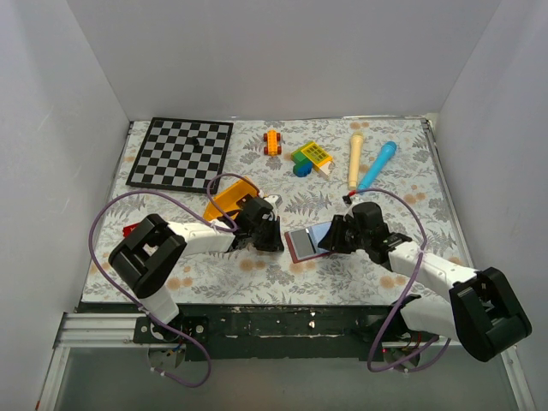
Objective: Put the credit cards into the card holder
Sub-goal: Insert the credit card into the card holder.
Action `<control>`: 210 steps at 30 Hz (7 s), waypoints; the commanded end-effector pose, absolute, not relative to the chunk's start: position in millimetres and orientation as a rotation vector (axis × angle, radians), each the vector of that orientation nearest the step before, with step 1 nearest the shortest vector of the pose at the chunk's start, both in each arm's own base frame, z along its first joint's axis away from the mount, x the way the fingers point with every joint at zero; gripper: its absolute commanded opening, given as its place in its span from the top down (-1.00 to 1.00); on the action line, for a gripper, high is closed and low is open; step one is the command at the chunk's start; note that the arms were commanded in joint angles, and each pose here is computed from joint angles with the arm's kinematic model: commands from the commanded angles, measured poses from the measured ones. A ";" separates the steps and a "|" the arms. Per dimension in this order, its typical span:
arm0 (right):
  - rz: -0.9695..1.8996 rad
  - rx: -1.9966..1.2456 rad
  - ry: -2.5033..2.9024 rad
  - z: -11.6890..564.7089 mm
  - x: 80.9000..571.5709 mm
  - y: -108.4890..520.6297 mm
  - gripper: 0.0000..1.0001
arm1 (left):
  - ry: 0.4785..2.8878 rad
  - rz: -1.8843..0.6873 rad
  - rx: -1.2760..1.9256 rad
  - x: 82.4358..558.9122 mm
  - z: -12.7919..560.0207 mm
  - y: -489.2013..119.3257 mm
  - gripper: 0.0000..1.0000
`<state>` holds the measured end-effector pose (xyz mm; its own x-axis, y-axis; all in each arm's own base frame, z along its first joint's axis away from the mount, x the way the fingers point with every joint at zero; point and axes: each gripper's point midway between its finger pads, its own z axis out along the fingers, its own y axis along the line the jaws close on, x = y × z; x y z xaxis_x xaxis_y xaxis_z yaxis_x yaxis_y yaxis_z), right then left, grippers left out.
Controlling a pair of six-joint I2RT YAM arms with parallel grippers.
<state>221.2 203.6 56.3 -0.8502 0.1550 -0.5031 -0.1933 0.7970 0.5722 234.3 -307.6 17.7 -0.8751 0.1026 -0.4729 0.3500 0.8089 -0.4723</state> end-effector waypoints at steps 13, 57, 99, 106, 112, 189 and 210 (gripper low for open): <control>0.728 -0.236 2.416 58.8 259.2 211.9 0.97 | 2.666 -0.761 0.366 220.1 -6.4 -306.7 1.00; 0.626 -0.505 2.421 82.2 239.4 245.2 -0.25 | 2.640 -0.799 0.271 219.7 -5.5 -296.8 1.00; 0.376 -0.517 2.532 37.8 232.7 267.0 -0.01 | 2.568 -0.877 0.121 234.4 13.7 -264.9 1.00; 0.506 -0.417 2.512 49.8 231.3 263.4 0.05 | 2.572 -0.886 0.126 234.9 13.1 -267.2 1.00; 0.637 -0.301 2.472 60.6 236.5 256.5 0.05 | 2.576 -0.879 0.127 233.8 10.8 -265.7 1.00; 1.306 -0.079 2.311 81.8 237.4 256.4 -0.37 | 2.594 -0.886 0.128 231.9 4.7 -266.8 1.00; 1.327 -0.074 2.300 82.3 236.5 254.9 -0.36 | 2.592 -0.890 0.127 231.2 4.4 -266.6 1.00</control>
<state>232.0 253.3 74.8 -0.8953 0.1859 -0.4048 -0.2482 0.5464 0.7999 237.9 -275.6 18.4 -0.9042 -0.0600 -0.4228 0.2292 0.7672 -0.5991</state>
